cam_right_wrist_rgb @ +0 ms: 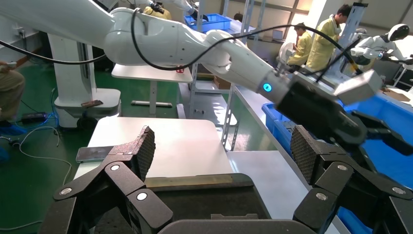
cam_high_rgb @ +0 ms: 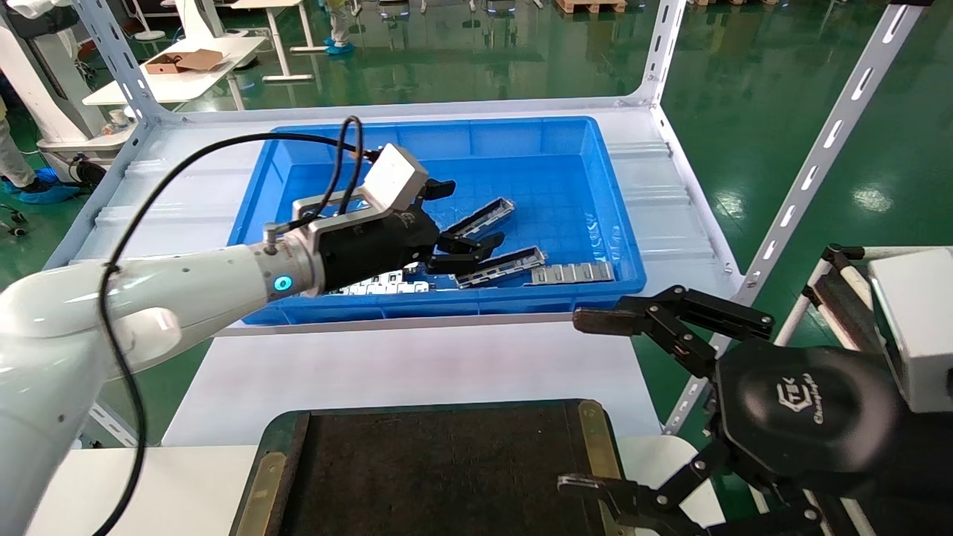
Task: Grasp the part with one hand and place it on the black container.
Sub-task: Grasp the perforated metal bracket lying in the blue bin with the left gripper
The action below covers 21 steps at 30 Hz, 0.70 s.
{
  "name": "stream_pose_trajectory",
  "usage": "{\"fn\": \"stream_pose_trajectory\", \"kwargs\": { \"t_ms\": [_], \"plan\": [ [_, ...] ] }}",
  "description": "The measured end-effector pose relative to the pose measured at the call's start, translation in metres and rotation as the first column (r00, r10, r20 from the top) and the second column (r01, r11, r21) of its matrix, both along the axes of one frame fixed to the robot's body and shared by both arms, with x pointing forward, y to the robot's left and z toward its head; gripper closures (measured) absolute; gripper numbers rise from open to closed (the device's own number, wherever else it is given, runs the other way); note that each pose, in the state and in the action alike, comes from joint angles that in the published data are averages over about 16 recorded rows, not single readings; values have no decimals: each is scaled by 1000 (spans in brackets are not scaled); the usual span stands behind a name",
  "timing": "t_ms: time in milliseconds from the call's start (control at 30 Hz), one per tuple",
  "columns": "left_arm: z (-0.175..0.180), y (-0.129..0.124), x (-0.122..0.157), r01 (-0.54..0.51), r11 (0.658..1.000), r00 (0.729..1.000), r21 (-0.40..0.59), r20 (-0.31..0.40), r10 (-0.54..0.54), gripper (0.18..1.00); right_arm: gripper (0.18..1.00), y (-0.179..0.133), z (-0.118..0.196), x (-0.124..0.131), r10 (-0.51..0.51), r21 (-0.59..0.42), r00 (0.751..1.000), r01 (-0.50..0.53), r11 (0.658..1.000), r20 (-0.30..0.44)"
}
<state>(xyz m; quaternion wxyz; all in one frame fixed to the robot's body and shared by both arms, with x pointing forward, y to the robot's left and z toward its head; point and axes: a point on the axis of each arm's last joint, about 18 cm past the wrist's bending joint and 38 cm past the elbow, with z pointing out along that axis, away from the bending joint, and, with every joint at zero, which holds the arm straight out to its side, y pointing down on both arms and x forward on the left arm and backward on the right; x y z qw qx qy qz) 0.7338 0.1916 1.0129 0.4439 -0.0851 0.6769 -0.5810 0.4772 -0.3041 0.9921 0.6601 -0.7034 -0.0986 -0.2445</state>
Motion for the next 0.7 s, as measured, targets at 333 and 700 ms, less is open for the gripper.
{"fn": "stream_pose_trajectory", "kwargs": {
  "t_ms": [333,700],
  "plan": [
    [-4,-9,25,-101,995,994,3,-29,101,184,178,0,0,0,0,0,1000,0,1000,0],
    [-8,-7,34,-154,988,986,-9,-59,153,184,178,0,0,0,0,0,1000,0,1000,0]
  ]
}}
